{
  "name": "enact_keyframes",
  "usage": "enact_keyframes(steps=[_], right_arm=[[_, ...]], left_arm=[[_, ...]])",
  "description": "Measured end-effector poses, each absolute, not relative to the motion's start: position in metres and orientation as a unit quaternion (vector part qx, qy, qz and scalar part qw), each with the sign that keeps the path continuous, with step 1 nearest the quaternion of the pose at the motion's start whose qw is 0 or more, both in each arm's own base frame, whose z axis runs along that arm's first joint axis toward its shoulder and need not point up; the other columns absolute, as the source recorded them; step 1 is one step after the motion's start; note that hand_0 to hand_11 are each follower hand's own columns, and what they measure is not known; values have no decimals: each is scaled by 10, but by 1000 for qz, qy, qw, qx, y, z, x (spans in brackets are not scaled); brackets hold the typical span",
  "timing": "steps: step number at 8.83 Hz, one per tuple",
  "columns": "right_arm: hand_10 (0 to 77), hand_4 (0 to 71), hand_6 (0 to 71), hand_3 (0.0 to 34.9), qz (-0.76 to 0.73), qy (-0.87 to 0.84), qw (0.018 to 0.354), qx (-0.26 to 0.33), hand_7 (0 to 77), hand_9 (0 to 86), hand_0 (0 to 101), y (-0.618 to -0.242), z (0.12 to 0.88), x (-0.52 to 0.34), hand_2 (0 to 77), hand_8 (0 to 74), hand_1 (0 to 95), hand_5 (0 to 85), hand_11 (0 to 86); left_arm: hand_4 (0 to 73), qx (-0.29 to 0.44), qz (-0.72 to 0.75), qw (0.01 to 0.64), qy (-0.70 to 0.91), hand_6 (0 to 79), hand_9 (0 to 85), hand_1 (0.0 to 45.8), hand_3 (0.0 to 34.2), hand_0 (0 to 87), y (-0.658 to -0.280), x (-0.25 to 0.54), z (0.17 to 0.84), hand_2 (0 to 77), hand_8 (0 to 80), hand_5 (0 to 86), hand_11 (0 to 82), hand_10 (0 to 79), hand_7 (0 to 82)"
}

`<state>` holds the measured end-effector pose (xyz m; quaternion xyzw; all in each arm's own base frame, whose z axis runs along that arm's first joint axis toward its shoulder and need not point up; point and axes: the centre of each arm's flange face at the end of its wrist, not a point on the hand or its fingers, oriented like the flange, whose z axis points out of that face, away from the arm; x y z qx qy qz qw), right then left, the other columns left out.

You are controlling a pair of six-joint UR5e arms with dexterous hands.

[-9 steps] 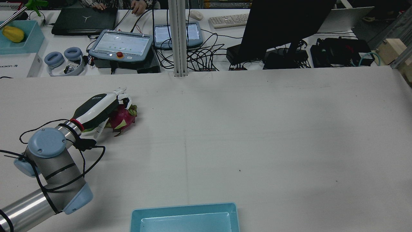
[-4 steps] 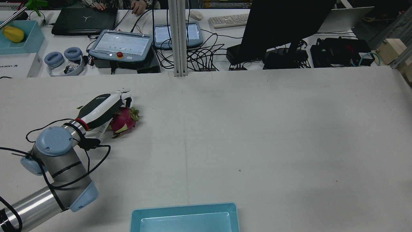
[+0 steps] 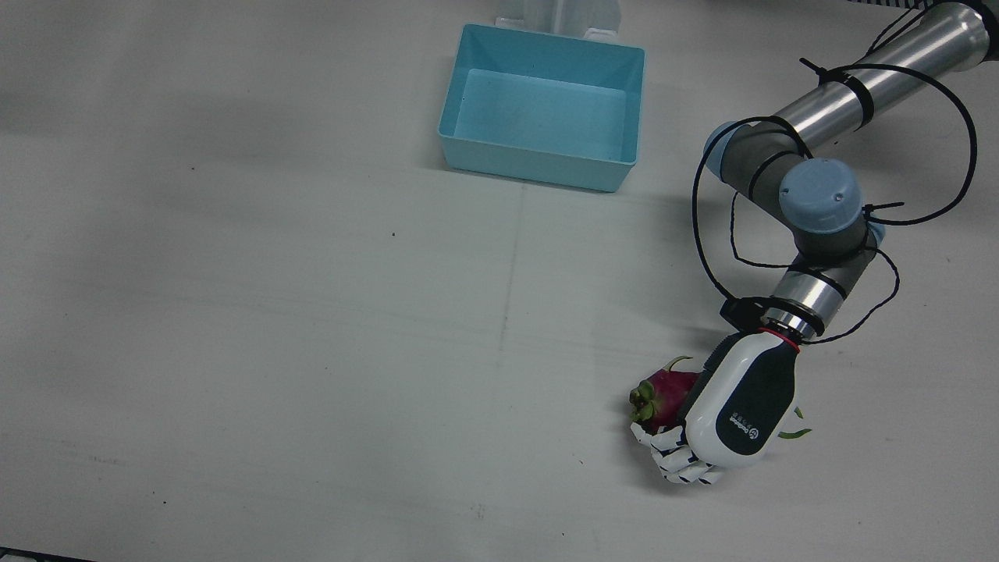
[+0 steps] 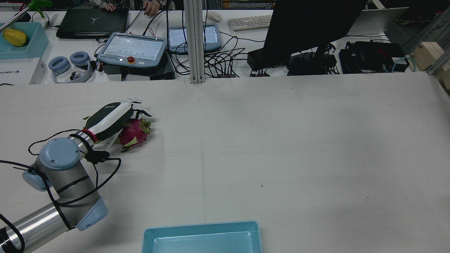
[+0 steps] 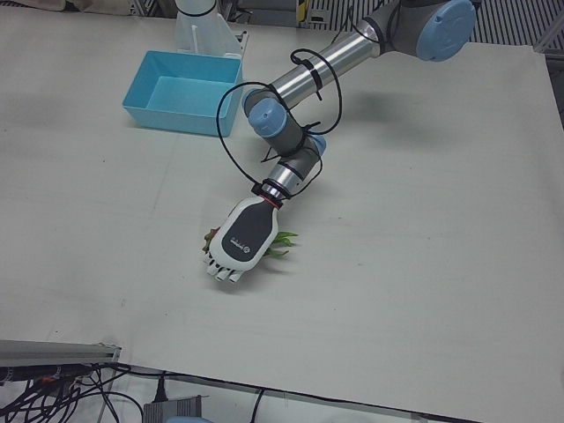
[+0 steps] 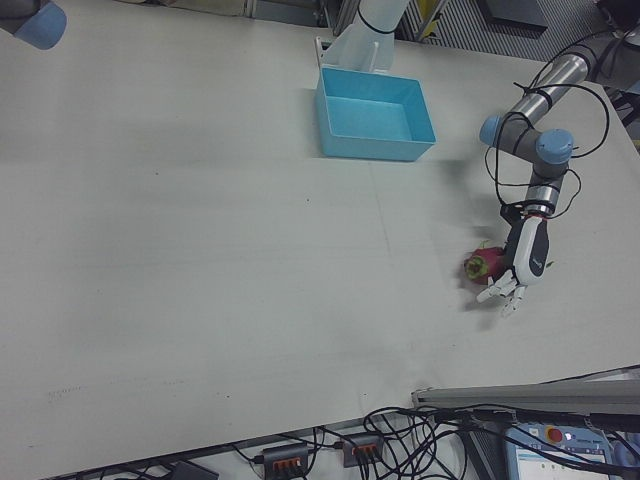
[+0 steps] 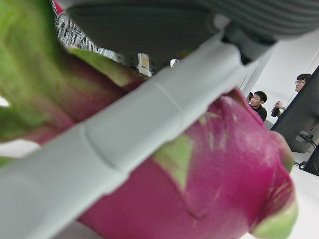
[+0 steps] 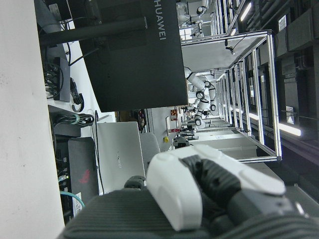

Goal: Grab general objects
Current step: 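Lift the dragon fruit with the left hand and carry it over the blue tray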

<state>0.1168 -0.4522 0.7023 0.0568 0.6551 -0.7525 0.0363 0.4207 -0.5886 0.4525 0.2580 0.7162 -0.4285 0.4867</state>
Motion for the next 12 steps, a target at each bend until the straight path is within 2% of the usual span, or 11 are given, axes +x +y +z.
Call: enact_keyframes(steps=[1,2,3,6,12], right_arm=[[0,0,0,0,-752,655,36,57,0,5,0,-452,702,117,774,0,949,0,5],[0,0,0,0,-752,655,36,57,0,5,0,-452,702,117,774,0,949,0,5],[0,0,0,0,-752,655,36,57,0,5,0,-452,702,117,774,0,949,0,5],[0,0,0,0,-752,656,36,57,0,5,0,-452,702,117,774,0,949,0,5],[0,0,0,0,-751,657,37,56,0,5,0,-452,701,117,774,0,949,0,5]], left_arm=[[431,258,-429,486,716,420,502,0,2,832,-589,421,452,0,371,300,758,224,693],[453,258,-429,486,717,453,551,0,0,831,-589,420,451,0,436,322,758,229,693],[469,258,-429,484,718,480,573,0,0,832,-589,420,449,0,469,333,731,229,693],[485,252,-422,480,727,529,567,0,0,796,-586,416,419,0,513,338,704,229,687],[491,143,-297,492,806,540,567,0,0,792,-542,420,262,0,529,338,704,229,693]])
